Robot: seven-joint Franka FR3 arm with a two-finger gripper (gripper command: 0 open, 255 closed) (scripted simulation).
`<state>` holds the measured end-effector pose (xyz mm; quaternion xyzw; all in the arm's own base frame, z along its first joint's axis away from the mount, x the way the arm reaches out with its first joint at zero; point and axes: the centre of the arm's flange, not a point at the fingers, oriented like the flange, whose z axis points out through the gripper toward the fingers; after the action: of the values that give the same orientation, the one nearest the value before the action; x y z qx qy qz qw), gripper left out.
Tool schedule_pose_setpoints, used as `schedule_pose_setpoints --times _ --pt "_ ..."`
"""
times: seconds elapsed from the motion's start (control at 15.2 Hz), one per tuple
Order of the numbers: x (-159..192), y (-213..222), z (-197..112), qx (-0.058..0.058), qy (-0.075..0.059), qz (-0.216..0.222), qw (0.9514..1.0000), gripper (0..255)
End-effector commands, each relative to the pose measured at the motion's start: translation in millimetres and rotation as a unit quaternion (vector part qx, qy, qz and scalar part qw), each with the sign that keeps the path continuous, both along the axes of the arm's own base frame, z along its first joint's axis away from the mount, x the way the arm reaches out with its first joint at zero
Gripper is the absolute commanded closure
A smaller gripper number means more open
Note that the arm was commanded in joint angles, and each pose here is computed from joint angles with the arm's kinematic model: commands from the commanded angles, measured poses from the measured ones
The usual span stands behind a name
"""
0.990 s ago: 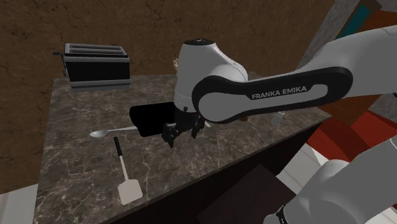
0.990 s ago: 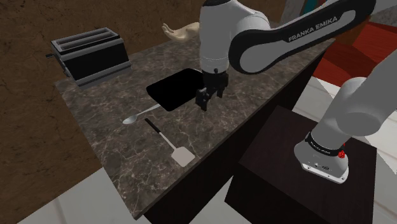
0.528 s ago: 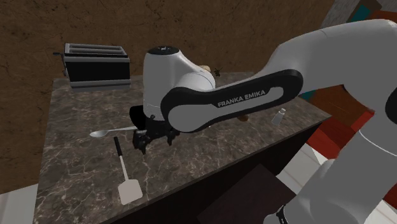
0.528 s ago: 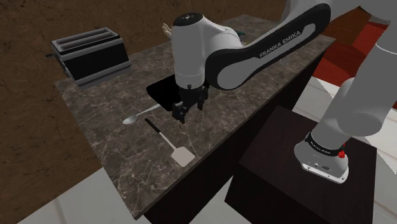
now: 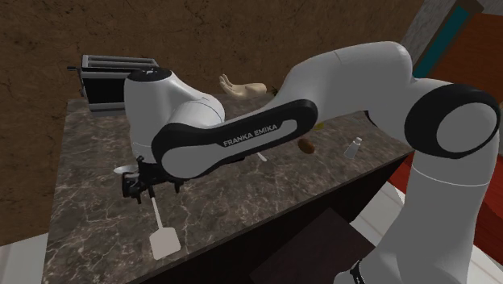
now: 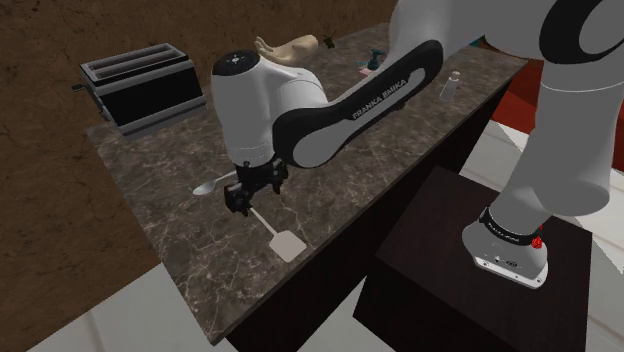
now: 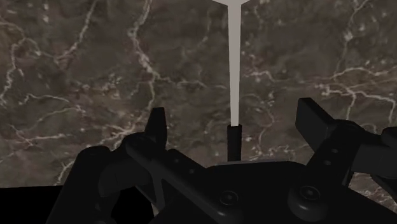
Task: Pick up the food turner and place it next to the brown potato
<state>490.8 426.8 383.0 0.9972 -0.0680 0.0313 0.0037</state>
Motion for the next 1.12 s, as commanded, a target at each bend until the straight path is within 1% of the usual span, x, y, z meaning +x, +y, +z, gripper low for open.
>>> schedule_pose_setpoints --times 0.0,0.46,0.99,1.06 --pt "5.7 9.0 -9.9 0.002 -0.002 -0.003 1.0000 0" --pt "7.9 8.7 -44.5 0.002 -0.002 -0.003 1.0000 0" --pt "7.9 8.7 -44.5 0.002 -0.002 -0.003 1.0000 0" --pt "7.9 8.7 -44.5 0.002 -0.002 -0.003 1.0000 255"
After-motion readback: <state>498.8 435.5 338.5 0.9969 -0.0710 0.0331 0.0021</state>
